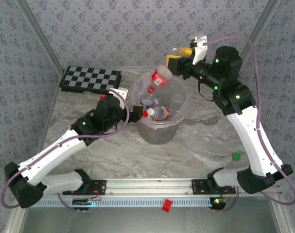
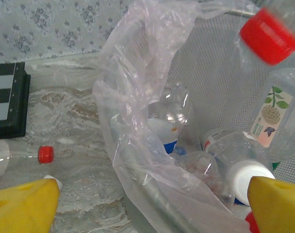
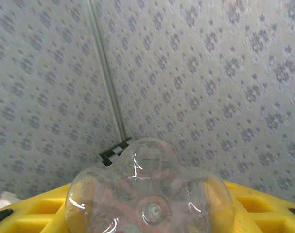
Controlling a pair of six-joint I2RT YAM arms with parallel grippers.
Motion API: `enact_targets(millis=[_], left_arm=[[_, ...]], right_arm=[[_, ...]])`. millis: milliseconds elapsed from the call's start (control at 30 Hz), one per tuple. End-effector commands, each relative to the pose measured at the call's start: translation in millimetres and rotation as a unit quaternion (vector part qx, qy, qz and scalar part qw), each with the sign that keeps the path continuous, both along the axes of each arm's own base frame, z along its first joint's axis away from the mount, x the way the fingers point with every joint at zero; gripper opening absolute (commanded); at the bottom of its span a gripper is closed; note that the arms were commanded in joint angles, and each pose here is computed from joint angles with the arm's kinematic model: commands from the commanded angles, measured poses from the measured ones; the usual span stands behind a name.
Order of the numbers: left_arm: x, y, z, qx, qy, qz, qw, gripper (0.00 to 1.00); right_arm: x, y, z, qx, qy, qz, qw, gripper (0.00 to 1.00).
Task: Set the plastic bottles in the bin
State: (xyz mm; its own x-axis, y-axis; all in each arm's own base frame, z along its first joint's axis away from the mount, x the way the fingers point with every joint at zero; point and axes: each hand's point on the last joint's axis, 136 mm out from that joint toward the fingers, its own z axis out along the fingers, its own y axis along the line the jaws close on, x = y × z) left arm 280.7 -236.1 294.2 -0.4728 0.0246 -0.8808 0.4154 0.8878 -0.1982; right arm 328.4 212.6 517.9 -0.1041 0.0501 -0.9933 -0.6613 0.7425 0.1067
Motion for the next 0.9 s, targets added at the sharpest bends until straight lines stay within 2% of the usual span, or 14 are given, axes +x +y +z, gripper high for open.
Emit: enact_targets(millis=[0,300,533,867], left_arm=[[5,3,21,-0.032,-0.015,0.02,0.999,0.99],[1,11,12,-0.036,-0.008,0.025,0.999,0.99],[1,14,7,-0.033,-0.001,0.029,0.999,0.99],[5,13,-5,-0.024,0.014,0.027,0.999,0.99]], right_arm=[[17,1,-22,-0.054,-0.005,-0.021,0.998,0.27],[44,45,-93,-0.12,0.061,0.026,0.991,0.26],[51,81,-175,-0.186,0.131,0.058,0.972,0.25],[50,112,-282,-0.216,0.224,0.077,0.947,0.22]])
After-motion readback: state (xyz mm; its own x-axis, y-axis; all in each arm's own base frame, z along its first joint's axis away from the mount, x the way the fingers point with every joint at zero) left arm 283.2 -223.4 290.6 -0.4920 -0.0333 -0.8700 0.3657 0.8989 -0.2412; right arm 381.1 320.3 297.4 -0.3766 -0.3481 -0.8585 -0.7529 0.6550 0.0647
